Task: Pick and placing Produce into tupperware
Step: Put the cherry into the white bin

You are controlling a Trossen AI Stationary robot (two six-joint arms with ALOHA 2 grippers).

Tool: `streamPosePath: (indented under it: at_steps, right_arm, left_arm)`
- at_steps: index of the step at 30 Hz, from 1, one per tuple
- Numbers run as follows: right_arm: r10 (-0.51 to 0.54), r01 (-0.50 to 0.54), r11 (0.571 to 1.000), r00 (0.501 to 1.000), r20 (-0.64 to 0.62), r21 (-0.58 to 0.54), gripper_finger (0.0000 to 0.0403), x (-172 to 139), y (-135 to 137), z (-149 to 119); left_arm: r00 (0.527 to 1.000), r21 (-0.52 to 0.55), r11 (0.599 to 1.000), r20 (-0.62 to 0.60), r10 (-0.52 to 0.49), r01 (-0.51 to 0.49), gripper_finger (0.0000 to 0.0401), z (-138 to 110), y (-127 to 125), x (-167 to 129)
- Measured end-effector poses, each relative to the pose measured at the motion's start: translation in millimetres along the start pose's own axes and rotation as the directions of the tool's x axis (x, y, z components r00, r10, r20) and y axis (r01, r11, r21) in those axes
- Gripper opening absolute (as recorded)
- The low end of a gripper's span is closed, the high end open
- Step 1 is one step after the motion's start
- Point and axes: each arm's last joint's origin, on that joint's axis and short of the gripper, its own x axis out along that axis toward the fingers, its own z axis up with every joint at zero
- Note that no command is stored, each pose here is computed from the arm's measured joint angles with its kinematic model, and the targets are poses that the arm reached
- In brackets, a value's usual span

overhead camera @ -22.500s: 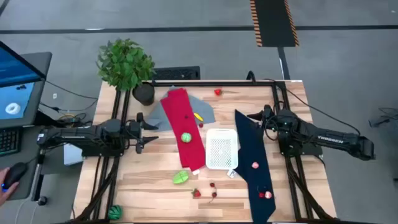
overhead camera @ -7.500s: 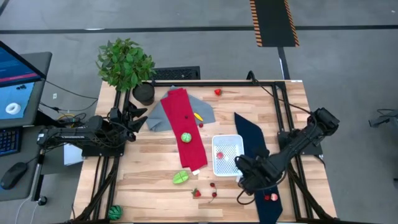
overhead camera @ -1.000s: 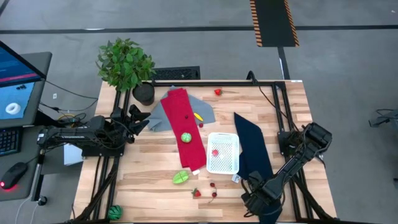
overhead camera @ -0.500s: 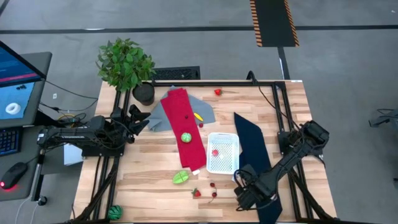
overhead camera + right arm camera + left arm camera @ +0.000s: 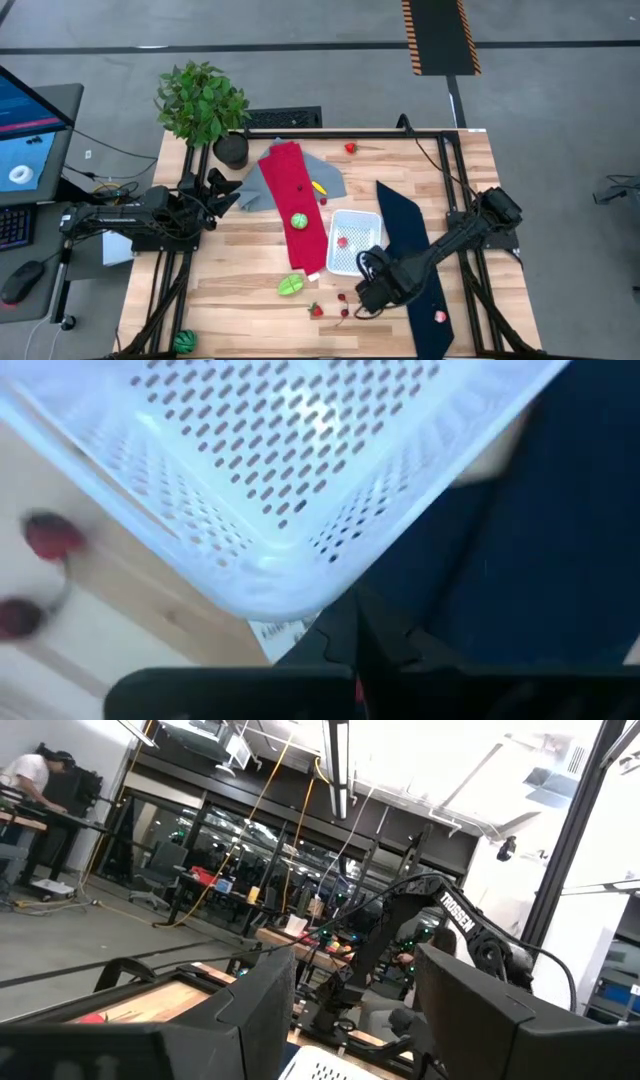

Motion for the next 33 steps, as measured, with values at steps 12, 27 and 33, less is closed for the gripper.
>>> streamPosePath:
  at_steps: [12, 27, 33]
  right_arm:
    - [-0.023, 0.025, 0.999, 0.999, 0.028, -0.046, 0.0014, -7.0, -3.7, 29.4]
    - [0.018, -0.003, 0.995, 0.987, 0.159, -0.095, 0.0011, -25.3, -1.6, 65.8]
    - [0.060, -0.038, 0.993, 0.979, 0.195, -0.112, 0.0010, -13.7, -1.5, 85.6]
  left_arm:
    - [1.000, 0.000, 1.000, -0.001, 0.000, 0.000, 0.0196, -0.1, 0.0, 0.0]
    - [1.000, 0.000, 1.000, -0.002, 0.001, -0.001, 0.0196, -0.2, 0.0, 0.0]
    - [1.000, 0.000, 1.000, -0.003, 0.001, -0.001, 0.0196, -0.2, 0.1, 0.0]
